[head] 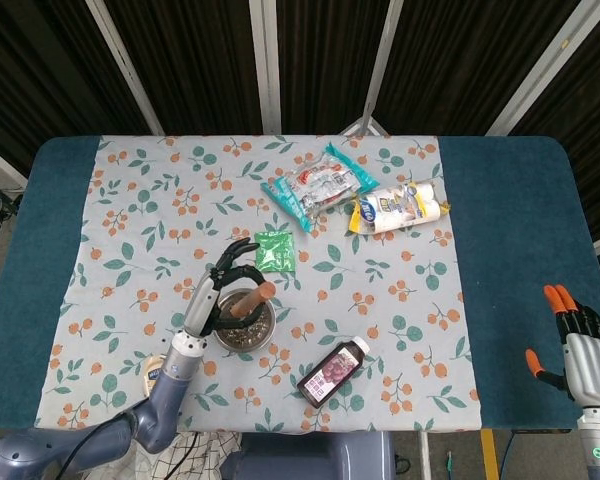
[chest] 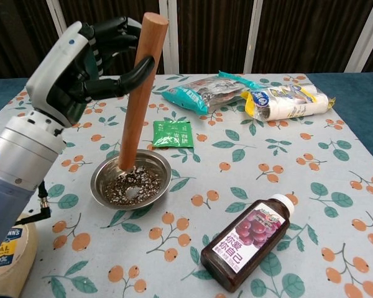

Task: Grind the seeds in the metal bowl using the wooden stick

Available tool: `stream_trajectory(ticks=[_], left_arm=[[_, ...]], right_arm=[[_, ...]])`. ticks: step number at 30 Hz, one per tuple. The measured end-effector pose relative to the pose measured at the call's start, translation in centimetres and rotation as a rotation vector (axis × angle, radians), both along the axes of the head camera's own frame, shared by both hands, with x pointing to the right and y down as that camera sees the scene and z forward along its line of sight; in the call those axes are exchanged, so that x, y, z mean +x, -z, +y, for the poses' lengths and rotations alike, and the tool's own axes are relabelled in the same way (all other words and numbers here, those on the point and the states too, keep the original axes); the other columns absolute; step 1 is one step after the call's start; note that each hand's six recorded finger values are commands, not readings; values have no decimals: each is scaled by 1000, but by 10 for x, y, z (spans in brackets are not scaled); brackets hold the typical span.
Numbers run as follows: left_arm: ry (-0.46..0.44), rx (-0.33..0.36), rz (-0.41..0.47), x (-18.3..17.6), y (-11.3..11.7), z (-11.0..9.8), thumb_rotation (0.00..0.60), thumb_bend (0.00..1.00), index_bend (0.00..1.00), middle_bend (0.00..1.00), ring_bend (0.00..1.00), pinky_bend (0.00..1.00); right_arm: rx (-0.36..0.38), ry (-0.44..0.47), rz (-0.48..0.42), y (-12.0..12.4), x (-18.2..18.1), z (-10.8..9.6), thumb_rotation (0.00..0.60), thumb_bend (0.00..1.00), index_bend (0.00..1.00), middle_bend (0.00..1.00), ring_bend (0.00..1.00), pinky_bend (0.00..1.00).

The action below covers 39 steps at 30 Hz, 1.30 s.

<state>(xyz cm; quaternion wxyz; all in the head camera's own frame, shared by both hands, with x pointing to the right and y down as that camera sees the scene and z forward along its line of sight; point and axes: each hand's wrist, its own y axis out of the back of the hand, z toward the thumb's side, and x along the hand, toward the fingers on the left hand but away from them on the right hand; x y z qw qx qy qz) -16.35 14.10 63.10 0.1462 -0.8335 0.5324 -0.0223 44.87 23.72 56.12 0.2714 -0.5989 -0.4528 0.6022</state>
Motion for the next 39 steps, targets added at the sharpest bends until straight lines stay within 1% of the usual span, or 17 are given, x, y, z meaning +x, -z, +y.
stream_trajectory(ticks=[5,8,12,13,14,15,17,22,25,30,35,39], left_arm=[[6,48,-54,-7,14,-11,600,773,554,617,154,97],[9,82,-122,-14,20,-20,600,773,554,617,154,97],[18,126,-250,-29,27,-34,600,773,555,618,154,97],[28,139,-302,-37,27,-40,600,773,556,618,154,97],[36,146,-344,-45,27,-44,600,773,557,618,154,97],[50,155,-412,-57,25,-52,600,773,558,618,154,97],[60,159,-475,-70,24,-58,600,773,559,618,154,97],[64,182,-677,-110,15,-69,600,773,560,618,155,97],[39,185,-794,-132,6,-69,600,772,560,618,155,97],[0,187,-925,-153,-9,-62,600,772,560,617,155,97],[-21,163,-988,-162,-26,-55,600,772,560,617,155,97],[-54,151,-1044,-165,-42,-49,600,770,560,617,156,97]], right_arm=[[-3,6,2,0,-1,1,600,370,0,0,0,0],[-2,7,2,0,-1,1,600,370,0,0,0,0],[2,9,2,1,-2,1,600,370,0,0,0,0],[2,10,1,1,-2,1,600,370,0,0,0,0],[2,11,1,1,-2,1,600,370,0,0,0,0],[2,11,1,1,-2,1,600,370,0,0,0,0],[0,13,1,1,-2,2,600,370,0,0,0,0],[-4,16,4,0,-3,2,600,370,0,0,0,0],[-5,17,7,0,-4,2,600,370,0,0,0,0],[-5,18,10,-1,-4,2,600,370,0,0,0,0],[-6,17,12,-1,-4,3,600,370,0,0,0,0],[-8,15,12,-1,-3,2,600,370,0,0,0,0]])
